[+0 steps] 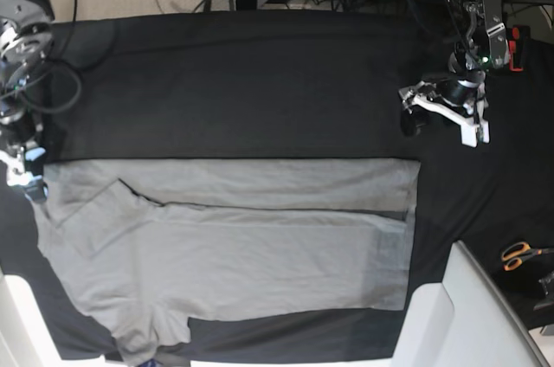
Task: Fold the T-shirt properly
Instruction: 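Grasp the folded edge of the shirt with both grippers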
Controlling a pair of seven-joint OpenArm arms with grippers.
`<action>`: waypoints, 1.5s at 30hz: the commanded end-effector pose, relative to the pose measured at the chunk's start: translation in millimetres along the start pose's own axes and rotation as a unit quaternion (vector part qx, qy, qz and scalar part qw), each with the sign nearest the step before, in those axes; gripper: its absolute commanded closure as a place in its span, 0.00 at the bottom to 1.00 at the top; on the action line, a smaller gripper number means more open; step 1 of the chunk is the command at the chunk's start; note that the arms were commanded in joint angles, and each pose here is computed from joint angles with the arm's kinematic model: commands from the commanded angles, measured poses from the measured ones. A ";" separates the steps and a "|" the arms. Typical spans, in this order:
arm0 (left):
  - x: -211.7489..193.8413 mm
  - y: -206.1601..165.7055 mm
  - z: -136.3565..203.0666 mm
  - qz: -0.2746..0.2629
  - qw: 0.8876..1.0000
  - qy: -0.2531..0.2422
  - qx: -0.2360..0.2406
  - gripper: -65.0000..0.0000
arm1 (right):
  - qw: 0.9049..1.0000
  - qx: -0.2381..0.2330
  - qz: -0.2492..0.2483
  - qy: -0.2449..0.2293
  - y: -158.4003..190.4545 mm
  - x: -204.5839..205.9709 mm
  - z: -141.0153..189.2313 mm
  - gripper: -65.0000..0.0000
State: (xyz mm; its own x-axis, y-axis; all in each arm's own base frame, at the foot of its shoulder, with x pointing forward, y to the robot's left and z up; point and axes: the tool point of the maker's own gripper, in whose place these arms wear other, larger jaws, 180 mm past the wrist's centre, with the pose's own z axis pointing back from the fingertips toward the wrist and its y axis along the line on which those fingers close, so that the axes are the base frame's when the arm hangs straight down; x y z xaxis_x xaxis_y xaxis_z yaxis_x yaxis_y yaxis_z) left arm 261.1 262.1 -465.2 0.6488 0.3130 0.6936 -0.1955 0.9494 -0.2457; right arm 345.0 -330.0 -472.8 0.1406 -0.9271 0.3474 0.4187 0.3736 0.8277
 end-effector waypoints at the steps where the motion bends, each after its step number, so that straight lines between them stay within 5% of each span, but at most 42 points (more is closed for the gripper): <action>1: 16.1 -1.3 0.3 0.007 1.000 -0.024 -0.002 0.17 | 1.000 0.009 0.004 -0.007 12.0 10.0 -6.6 0.12; 8: 9.6 -5.8 0.0 0.041 0.999 -0.026 0.001 0.17 | 1.000 0.014 0.001 -0.006 18.1 7.7 -11.1 0.17; 17: 9.1 -23.1 -4.9 0.094 0.995 -0.039 -0.022 0.17 | 1.000 0.014 0.001 -0.006 18.1 7.7 -11.1 1.00; 21: 7.3 -25.0 -11.3 0.182 0.981 -0.046 -0.048 0.17 | 1.000 0.012 0.002 -0.002 15.9 5.8 -10.0 0.99; 25: 5.5 -21.9 -27.1 0.209 0.976 -0.034 -0.049 0.17 | 1.000 0.012 0.002 -0.001 15.1 5.3 -9.6 1.00; 45: 34.6 -42.2 -70.5 0.253 0.965 -0.031 -0.066 0.17 | 1.000 0.013 0.006 0.023 15.7 -1.1 -8.8 1.00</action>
State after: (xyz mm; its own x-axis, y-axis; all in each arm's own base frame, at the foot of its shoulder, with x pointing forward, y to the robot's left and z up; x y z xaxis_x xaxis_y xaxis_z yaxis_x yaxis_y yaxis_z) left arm 346.3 234.1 -472.6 0.4112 0.7504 0.5175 -0.3602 0.6553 -0.6640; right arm 349.1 -310.9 -479.1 0.2089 -0.9298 0.3030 0.4254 0.3654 0.8280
